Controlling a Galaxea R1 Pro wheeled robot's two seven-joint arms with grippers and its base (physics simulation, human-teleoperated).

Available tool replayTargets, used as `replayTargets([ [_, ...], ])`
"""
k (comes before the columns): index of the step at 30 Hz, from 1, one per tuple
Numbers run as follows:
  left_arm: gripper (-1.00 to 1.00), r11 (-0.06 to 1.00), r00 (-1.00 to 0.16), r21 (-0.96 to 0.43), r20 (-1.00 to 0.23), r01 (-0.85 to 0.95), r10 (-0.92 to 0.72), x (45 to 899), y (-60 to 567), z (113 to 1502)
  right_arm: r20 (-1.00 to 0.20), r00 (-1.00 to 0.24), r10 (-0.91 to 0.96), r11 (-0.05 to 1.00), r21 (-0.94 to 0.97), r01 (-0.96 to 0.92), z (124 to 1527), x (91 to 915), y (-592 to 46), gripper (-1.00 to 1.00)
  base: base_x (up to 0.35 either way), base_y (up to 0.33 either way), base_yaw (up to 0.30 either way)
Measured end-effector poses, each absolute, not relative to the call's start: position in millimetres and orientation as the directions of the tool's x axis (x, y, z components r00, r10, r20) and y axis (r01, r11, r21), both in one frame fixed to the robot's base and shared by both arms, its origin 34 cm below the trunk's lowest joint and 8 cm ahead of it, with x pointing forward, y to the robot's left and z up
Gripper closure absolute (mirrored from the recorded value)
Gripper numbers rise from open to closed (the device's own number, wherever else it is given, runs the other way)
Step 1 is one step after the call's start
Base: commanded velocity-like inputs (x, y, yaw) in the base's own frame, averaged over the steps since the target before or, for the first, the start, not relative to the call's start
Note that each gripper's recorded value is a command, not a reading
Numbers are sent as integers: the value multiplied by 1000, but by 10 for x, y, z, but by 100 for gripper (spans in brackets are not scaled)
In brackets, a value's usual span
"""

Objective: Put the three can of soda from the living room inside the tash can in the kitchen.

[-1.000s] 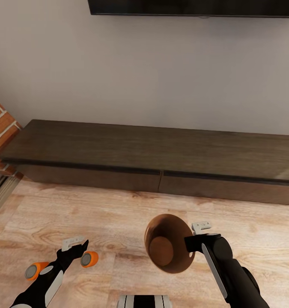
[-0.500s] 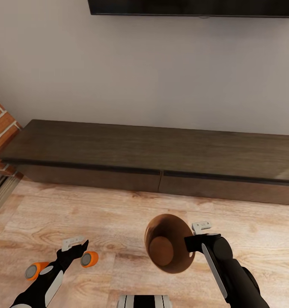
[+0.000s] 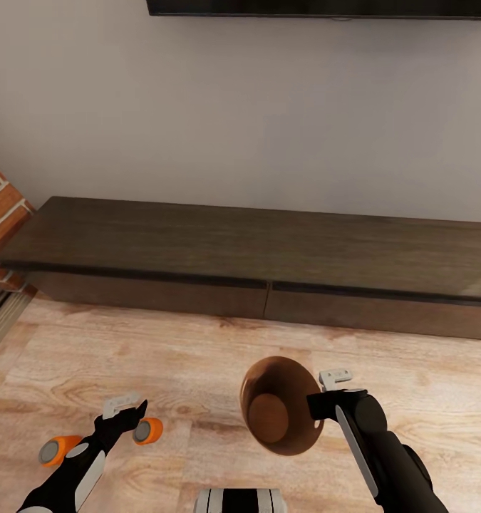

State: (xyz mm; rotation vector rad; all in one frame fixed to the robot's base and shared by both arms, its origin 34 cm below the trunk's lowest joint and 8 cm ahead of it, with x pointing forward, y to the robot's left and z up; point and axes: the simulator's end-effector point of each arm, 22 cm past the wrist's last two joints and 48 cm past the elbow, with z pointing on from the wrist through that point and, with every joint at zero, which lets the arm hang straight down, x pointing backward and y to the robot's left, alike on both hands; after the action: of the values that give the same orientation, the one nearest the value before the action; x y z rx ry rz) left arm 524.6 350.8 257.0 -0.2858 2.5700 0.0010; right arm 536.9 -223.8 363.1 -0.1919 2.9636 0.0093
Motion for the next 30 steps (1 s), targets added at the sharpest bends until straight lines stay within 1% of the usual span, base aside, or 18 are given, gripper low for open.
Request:
replayTargets([
  [23, -100, 977, -827, -59, -524, -203, -203, 5215, 3504, 2420, -171, -977, -129, 991, -8, -130, 3482, 5340, -2246, 100, -1, 0, 0],
  [30, -100, 978, -827, -59, -524, -202, -202, 5215, 3502, 2419, -171, -977, -126, 992, 1, -128, 3481, 5336, -2225, 100, -126, 0, 0],
])
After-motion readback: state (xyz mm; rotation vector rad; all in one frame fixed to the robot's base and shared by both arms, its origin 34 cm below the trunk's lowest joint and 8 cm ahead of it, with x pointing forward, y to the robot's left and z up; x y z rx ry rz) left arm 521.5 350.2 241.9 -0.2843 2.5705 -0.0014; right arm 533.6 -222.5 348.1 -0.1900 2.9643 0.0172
